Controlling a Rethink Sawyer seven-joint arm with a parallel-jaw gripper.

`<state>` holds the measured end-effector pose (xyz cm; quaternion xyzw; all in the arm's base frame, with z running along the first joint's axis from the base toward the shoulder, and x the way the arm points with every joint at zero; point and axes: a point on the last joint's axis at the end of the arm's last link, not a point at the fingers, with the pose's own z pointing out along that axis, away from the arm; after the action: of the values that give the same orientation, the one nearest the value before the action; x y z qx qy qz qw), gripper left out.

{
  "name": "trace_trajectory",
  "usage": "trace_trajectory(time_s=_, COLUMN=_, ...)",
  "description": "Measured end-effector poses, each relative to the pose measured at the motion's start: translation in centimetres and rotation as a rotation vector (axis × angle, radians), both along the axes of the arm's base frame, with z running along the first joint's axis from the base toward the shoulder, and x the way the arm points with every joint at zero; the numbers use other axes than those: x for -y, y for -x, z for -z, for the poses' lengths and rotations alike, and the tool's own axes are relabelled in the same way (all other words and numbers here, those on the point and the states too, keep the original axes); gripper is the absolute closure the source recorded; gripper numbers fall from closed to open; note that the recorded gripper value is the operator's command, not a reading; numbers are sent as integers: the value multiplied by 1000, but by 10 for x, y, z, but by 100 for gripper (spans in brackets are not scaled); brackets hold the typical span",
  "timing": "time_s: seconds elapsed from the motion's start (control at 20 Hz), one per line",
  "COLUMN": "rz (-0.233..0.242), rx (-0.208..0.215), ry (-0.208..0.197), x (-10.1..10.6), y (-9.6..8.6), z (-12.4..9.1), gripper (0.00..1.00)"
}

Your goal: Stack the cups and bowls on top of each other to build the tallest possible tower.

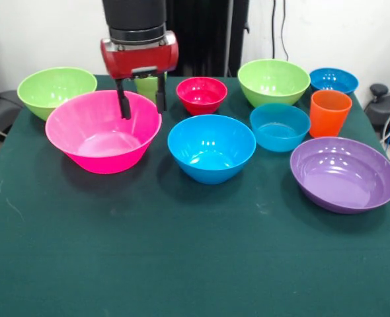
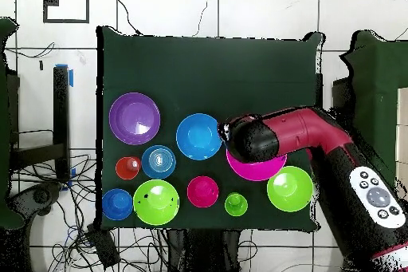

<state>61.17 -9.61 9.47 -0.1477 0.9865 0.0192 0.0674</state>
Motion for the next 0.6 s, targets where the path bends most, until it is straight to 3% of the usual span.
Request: trace_trajectory(time_s=0.6, rz=-102, rx=-11, ry=-21, x=-57, y=30, z=18, gripper=0)
